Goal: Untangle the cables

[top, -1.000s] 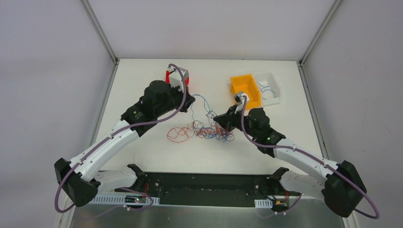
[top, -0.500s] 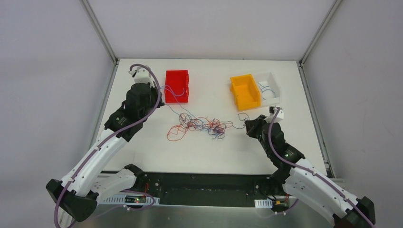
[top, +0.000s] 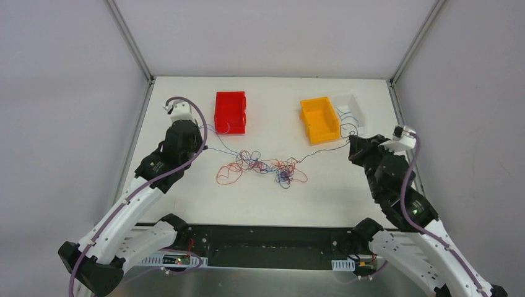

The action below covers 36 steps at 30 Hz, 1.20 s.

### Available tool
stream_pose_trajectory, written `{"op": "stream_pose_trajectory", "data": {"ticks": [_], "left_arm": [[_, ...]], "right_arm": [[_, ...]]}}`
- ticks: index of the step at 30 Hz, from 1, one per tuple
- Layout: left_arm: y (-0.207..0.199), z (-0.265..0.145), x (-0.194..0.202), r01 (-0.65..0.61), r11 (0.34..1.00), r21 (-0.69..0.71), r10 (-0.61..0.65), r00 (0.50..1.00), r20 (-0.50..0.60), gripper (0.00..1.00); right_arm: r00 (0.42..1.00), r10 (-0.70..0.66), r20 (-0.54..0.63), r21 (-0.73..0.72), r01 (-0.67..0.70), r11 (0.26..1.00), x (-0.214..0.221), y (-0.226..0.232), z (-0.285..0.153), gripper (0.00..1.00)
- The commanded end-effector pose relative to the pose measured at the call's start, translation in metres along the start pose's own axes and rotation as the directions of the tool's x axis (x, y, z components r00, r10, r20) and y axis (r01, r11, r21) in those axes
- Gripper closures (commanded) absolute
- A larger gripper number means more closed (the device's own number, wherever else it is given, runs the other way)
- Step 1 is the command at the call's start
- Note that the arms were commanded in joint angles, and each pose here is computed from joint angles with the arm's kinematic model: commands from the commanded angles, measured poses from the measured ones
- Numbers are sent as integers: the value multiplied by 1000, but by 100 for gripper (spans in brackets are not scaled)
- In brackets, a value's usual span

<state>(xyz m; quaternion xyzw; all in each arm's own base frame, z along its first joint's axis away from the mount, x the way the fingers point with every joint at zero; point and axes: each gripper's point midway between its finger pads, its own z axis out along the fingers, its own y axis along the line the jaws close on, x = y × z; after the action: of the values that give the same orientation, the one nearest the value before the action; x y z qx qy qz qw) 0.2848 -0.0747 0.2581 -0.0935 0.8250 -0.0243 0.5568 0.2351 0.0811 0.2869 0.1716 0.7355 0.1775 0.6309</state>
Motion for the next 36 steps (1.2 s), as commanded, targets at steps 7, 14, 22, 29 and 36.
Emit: {"op": "stream_pose_trajectory", "data": {"ticks": [7,14,22,29,36], "left_arm": [[-37,13,94,-24,980,196,86,945,-316,100],[-87,0,100,-31,896,444,176,941,-289,69],[-130,-34,104,-14,694,720,232,951,-205,23],[-171,-44,107,-91,526,845,214,976,-28,19],[-218,-41,89,-138,408,903,186,980,66,20]], "right_arm": [[991,-84,-108,-304,47,951,-40,83,-23,100],[980,-78,-181,-492,-22,870,-61,152,-28,100],[972,-73,-224,-527,-58,848,-51,168,-20,100],[966,-103,-236,-591,-59,804,-51,186,-22,100],[965,-100,-242,-616,-73,784,-57,198,-23,100]]}}
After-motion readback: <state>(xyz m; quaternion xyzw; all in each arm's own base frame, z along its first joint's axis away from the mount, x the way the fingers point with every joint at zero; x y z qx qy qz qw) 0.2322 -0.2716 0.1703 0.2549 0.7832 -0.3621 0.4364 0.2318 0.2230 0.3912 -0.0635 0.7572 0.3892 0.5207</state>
